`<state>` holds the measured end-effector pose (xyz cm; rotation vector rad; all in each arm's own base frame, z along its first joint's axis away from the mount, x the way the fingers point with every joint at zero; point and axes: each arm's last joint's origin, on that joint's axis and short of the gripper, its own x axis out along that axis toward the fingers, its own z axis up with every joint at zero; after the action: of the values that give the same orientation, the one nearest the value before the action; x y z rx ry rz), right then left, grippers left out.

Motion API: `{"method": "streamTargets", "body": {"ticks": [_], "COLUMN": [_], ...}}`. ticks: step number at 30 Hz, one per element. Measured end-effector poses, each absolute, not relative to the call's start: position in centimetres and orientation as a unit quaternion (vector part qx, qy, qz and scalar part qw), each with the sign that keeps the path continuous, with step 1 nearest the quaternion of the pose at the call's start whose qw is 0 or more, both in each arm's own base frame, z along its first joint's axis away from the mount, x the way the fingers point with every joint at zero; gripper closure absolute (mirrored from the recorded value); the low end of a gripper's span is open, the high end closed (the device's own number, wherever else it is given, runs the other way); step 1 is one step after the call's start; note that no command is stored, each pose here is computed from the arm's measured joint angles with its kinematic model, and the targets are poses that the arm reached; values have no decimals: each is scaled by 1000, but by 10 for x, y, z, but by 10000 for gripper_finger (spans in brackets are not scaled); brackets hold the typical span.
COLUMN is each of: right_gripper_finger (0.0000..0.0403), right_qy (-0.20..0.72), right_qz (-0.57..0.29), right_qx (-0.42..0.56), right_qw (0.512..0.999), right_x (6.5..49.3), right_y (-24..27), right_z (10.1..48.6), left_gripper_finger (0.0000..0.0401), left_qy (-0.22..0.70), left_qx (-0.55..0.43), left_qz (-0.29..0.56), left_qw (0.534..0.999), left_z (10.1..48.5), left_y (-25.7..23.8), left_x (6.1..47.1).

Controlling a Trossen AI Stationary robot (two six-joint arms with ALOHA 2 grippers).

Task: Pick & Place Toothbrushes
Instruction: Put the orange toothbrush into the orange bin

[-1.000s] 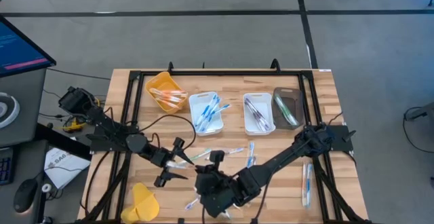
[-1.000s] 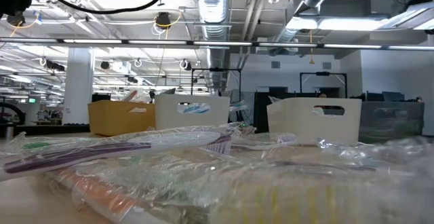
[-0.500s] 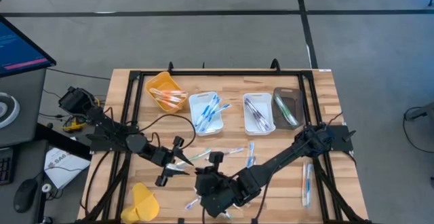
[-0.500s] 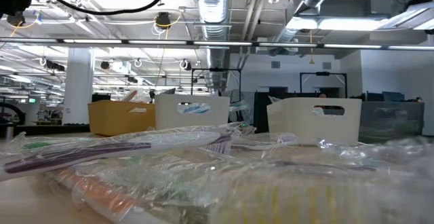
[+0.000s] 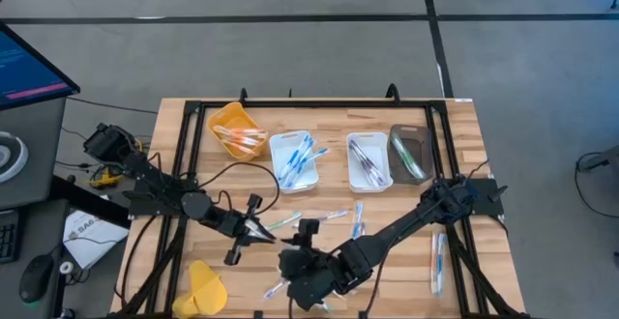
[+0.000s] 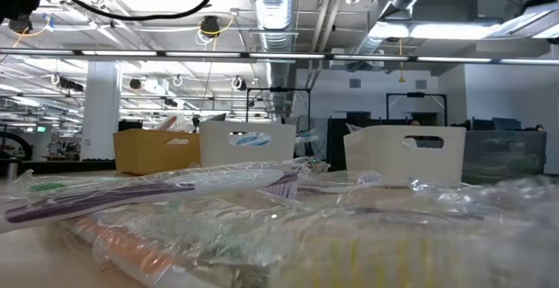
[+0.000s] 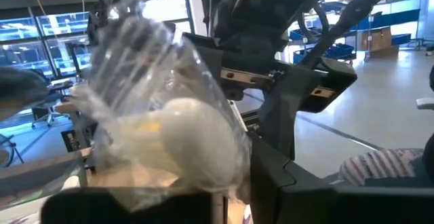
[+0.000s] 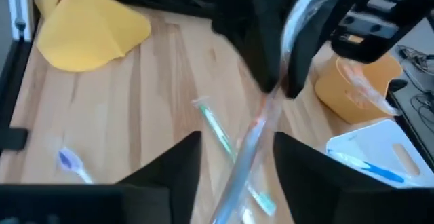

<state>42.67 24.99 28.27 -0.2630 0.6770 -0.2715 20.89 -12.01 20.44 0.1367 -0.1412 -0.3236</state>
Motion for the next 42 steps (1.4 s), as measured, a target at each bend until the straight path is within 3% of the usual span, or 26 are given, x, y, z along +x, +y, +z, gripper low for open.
{"method": "streamTargets", "body": {"ticks": [7,13,16,19,26,35,42], "right_gripper_finger": [177,169,169,169,168,168,168], "right_qy": [461,530,508,452,349,328,329], "right_qz": [-56,-178,-217,-203,-180,-180,-187], "right_qx": [-117,-45,-43,-87,-147,-155,-152], "right_qw": [878,828,833,864,908,914,913], "right_x": [386,331,303,281,240,236,241], "right_y": [273,293,310,332,362,364,361], "right_z": [270,263,264,267,274,275,275], "left_gripper_finger": [385,385,385,385,385,385,384], "left_qy": [-67,-54,-50,-40,42,222,308], "left_qx": [66,64,57,64,164,303,297], "left_qz": [-162,-148,-130,-94,6,11,79], "left_qw": [982,985,989,993,986,927,900], "left_z": [204,202,201,200,210,278,332], "left_y": [-120,-120,-119,-117,-120,-113,-64], "left_x": [209,209,210,210,228,246,217]}}
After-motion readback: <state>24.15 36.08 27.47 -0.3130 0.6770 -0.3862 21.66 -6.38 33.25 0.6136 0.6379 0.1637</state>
